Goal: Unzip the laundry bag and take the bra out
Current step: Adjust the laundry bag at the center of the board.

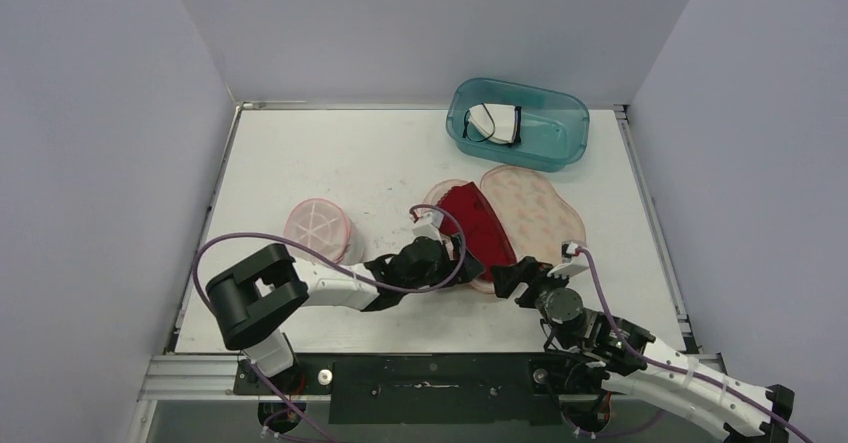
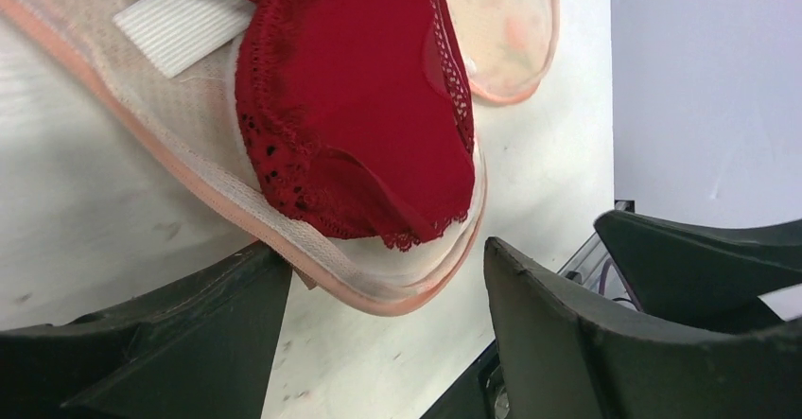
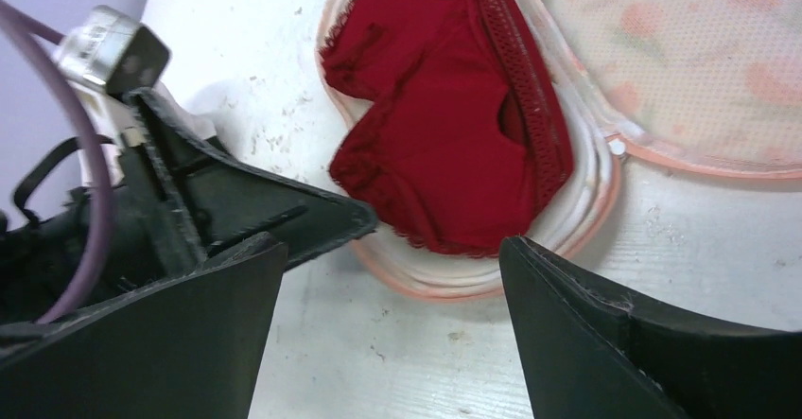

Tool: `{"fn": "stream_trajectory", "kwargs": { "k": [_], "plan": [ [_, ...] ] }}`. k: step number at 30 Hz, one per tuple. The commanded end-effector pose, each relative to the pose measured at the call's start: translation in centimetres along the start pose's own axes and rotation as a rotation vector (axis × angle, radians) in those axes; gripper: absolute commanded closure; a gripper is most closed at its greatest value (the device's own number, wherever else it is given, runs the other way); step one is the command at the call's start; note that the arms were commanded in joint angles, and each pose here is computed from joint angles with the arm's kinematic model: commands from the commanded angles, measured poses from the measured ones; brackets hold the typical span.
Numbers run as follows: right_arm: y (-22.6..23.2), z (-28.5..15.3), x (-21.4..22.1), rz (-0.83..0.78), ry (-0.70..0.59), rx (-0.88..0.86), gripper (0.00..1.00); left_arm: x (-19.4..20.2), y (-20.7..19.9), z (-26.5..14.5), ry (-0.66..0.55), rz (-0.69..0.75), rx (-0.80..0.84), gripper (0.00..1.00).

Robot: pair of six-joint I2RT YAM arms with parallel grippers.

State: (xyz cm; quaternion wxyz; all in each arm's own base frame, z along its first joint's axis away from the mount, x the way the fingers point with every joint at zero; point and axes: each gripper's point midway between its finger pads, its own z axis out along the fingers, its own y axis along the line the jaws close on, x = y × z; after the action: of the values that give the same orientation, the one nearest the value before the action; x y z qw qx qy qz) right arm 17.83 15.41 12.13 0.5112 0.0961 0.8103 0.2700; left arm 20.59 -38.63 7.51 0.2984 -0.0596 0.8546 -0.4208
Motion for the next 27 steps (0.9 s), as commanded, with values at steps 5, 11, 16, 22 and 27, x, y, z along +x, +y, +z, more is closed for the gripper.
{"fn": "stream_trajectory", "kwargs": {
  "k": [5, 11, 16, 22, 27],
  "plan": [
    [-0.1, -1.7, -4.2, 0.023, -0.105, 0.034, 0.13, -0.7, -4.3, -0.1, -0.004, 0.126, 0.048, 0.26],
    [0.1, -1.5, -3.8, 0.031, -0.1, 0.016, 0.13, -8.2, 1.4, -4.7, -0.221, 0.078, -0.13, 0.18],
    [0.1, -1.0, -3.0, 0.002, -0.076, 0.02, 0.13, -14.2, 3.6, -3.1, -0.178, 0.163, -0.165, 0.18],
    [0.7, -0.5, -1.5, 0.014, -0.038, -0.029, 0.14, -16.7, 2.6, 1.3, -0.037, 0.264, -0.022, 0.22],
    [1.2, -0.3, -0.6, 0.022, -0.008, -0.062, 0.14, -18.1, 4.7, 4.0, -0.047, 0.281, -0.082, 0.21]
  ]
}}
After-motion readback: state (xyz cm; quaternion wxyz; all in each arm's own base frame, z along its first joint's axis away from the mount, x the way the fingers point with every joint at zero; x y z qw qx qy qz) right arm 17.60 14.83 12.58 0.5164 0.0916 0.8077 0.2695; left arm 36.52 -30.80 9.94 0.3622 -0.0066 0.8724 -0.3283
